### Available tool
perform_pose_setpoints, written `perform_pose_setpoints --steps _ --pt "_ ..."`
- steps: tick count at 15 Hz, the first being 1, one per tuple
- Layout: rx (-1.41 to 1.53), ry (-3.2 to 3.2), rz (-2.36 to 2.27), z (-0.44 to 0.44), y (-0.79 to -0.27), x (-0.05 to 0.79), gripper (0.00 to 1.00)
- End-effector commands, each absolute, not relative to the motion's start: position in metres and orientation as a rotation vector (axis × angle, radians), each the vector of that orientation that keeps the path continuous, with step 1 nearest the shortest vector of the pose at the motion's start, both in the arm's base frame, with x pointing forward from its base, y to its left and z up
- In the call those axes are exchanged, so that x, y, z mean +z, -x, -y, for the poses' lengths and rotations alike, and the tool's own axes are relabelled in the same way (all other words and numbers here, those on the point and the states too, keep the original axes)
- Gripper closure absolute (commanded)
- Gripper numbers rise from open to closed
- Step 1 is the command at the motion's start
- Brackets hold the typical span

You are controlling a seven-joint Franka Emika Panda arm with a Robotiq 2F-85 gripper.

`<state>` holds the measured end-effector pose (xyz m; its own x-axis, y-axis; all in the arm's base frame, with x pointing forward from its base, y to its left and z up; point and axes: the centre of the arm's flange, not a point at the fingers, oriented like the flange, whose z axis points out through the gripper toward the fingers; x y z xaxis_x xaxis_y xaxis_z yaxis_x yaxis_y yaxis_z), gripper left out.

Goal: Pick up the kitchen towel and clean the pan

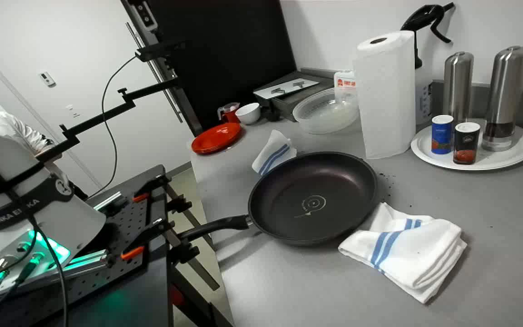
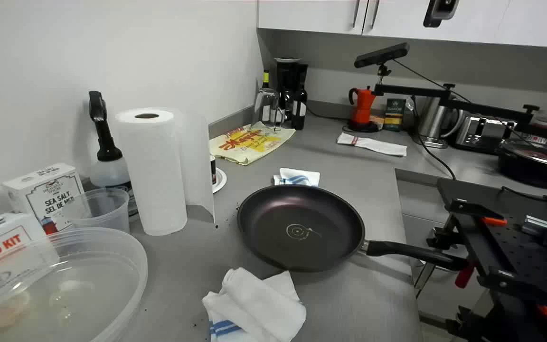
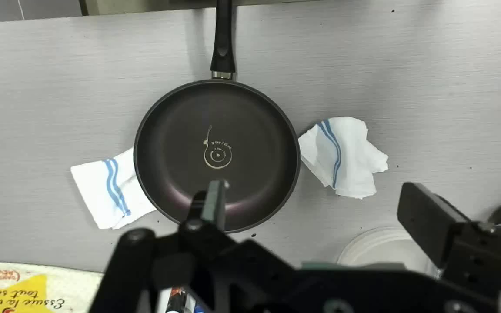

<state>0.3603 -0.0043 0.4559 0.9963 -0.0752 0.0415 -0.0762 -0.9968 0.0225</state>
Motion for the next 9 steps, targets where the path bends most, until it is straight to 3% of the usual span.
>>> perform_pose_setpoints --steps 1,9 --pt "0.063 -3.115 0.118 0.004 -0.36 0.456 0.0" --pt "-0.003 -3.203 0.073 -0.024 -0.388 0.402 0.0"
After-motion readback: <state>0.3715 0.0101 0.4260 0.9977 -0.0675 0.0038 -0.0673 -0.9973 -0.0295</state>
